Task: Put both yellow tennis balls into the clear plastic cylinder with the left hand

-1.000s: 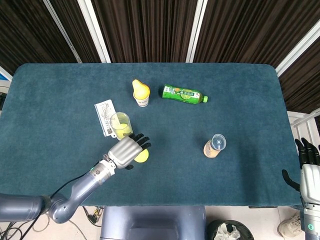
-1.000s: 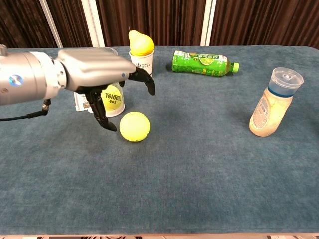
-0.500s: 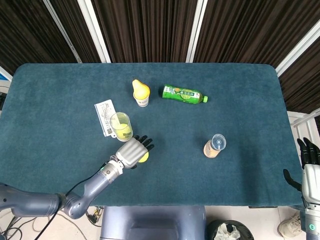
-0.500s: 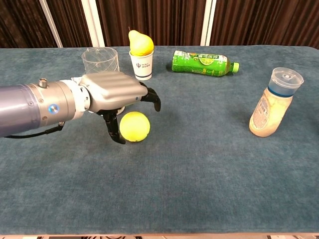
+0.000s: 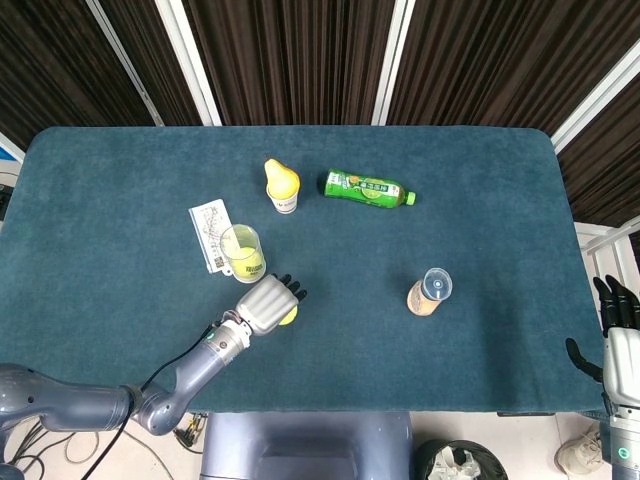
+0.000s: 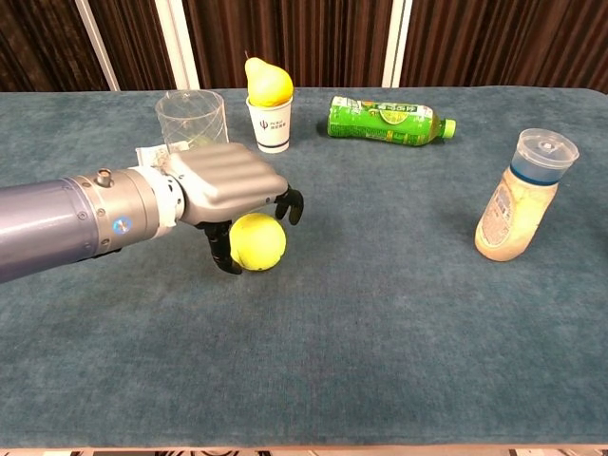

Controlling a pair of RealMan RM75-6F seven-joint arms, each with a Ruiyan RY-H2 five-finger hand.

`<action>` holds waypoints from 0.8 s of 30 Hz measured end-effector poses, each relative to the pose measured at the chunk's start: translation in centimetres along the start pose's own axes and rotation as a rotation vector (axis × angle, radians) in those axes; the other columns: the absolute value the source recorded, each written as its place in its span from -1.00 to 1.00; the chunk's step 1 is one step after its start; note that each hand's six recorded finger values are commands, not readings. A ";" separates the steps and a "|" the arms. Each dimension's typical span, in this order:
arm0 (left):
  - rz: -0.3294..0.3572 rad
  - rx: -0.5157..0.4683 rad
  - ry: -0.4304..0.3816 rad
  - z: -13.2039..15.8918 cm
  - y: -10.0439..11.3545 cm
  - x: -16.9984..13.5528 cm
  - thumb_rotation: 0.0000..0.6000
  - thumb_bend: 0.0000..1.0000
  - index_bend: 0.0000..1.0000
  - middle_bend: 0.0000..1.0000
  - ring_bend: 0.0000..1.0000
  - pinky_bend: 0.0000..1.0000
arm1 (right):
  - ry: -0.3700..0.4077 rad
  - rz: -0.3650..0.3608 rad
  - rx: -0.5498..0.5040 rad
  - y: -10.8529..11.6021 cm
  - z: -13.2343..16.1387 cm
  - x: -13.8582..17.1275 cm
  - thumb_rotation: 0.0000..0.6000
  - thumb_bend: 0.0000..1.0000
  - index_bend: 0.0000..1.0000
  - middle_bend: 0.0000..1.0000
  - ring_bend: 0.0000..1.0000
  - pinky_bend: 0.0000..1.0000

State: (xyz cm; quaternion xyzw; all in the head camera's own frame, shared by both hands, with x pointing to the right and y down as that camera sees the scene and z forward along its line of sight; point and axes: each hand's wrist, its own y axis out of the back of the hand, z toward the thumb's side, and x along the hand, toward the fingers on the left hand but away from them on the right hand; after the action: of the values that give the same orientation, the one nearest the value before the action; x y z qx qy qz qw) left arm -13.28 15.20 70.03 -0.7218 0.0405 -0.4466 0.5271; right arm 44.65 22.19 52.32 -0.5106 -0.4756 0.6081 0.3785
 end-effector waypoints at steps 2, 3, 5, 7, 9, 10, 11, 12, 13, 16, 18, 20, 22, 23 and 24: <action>-0.002 0.018 -0.001 0.1 -0.1 0.0 1.00 -0.59 -0.18 -0.10 -0.22 0.30 | -0.001 -0.002 -0.001 0.1 0.0 0.0 1.00 -0.32 -0.84 -0.84 -0.78 -0.88; -0.002 0.026 -0.001 0.1 -0.2 0.0 1.00 -0.57 -0.15 -0.08 -0.19 0.31 | -0.002 -0.003 -0.002 0.1 -0.1 0.0 1.00 -0.32 -0.84 -0.84 -0.78 -0.88; 0.000 0.050 0.002 0.0 -0.3 0.1 1.00 -0.52 -0.10 -0.02 -0.12 0.34 | -0.003 -0.003 -0.003 0.1 -0.1 0.0 1.00 -0.32 -0.84 -0.84 -0.78 -0.88; 0.006 0.059 0.007 0.0 -0.2 0.1 1.00 -0.47 -0.07 0.04 -0.06 0.35 | -0.004 -0.004 -0.003 0.1 -0.1 0.0 1.00 -0.32 -0.84 -0.84 -0.78 -0.88; 0.017 0.057 0.009 0.0 0.0 0.0 1.00 -0.44 -0.05 0.06 -0.05 0.35 | -0.004 -0.005 -0.004 0.2 -0.1 0.0 1.00 -0.32 -0.84 -0.84 -0.78 -0.88; 0.025 0.056 0.009 0.0 0.2 0.0 1.00 -0.42 -0.04 0.08 -0.04 0.35 | -0.003 -0.005 -0.005 0.2 -0.1 0.0 1.00 -0.32 -0.84 -0.84 -0.78 -0.88; 0.032 0.055 0.009 0.0 0.3 0.1 1.00 -0.41 -0.04 0.08 -0.04 0.35 | -0.003 -0.006 -0.006 0.2 -0.1 0.0 1.00 -0.32 -0.84 -0.84 -0.78 -0.88; 0.040 0.053 0.009 0.0 0.5 0.0 1.00 -0.40 -0.04 0.08 -0.04 0.35 | -0.003 -0.007 -0.006 0.2 -0.1 0.0 1.00 -0.32 -0.84 -0.84 -0.78 -0.88; 0.051 0.047 0.009 0.0 0.8 0.0 1.00 -0.40 -0.05 0.08 -0.04 0.35 | -0.003 -0.008 -0.005 0.3 -0.1 0.0 1.00 -0.32 -0.84 -0.84 -0.78 -0.88; 0.082 0.021 0.011 0.1 1.8 0.0 1.00 -0.40 -0.07 0.06 -0.04 0.35 | -0.004 -0.010 -0.007 0.3 -0.1 0.0 1.00 -0.32 -0.84 -0.84 -0.78 -0.88; 0.115 -0.004 0.013 0.0 2.9 -0.1 1.00 -0.40 -0.07 0.05 -0.04 0.35 | -0.004 -0.010 -0.007 0.3 -0.2 0.0 1.00 -0.32 -0.84 -0.84 -0.78 -0.88; 0.153 -0.022 0.016 -0.2 4.2 -0.3 1.00 -0.40 -0.07 0.04 -0.04 0.35 | -0.003 -0.010 -0.008 0.3 -0.1 0.0 1.00 -0.32 -0.84 -0.84 -0.78 -0.88; 0.186 -0.032 0.018 -0.5 5.6 -0.7 1.00 -0.41 -0.07 0.04 -0.05 0.35 | -0.003 -0.011 -0.008 0.3 -0.1 0.0 1.00 -0.32 -0.84 -0.84 -0.78 -0.88; 0.201 -0.036 0.020 -0.7 6.2 -0.8 1.00 -0.41 -0.07 0.03 -0.05 0.35 | -0.003 -0.011 -0.007 0.4 -0.1 0.1 1.00 -0.32 -0.84 -0.84 -0.78 -0.88; 0.215 -0.039 0.021 -0.8 6.8 -1.0 1.00 -0.41 -0.07 0.03 -0.05 0.35 | -0.003 -0.011 -0.007 0.3 -0.1 0.1 1.00 -0.32 -0.84 -0.84 -0.78 -0.88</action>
State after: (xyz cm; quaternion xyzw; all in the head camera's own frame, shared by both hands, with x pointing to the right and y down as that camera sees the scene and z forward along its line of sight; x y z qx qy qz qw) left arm -11.65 12.11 64.02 -0.7188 0.1322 -0.3940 0.5574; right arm 44.70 22.16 51.97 -0.5083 -0.4810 0.6052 0.3795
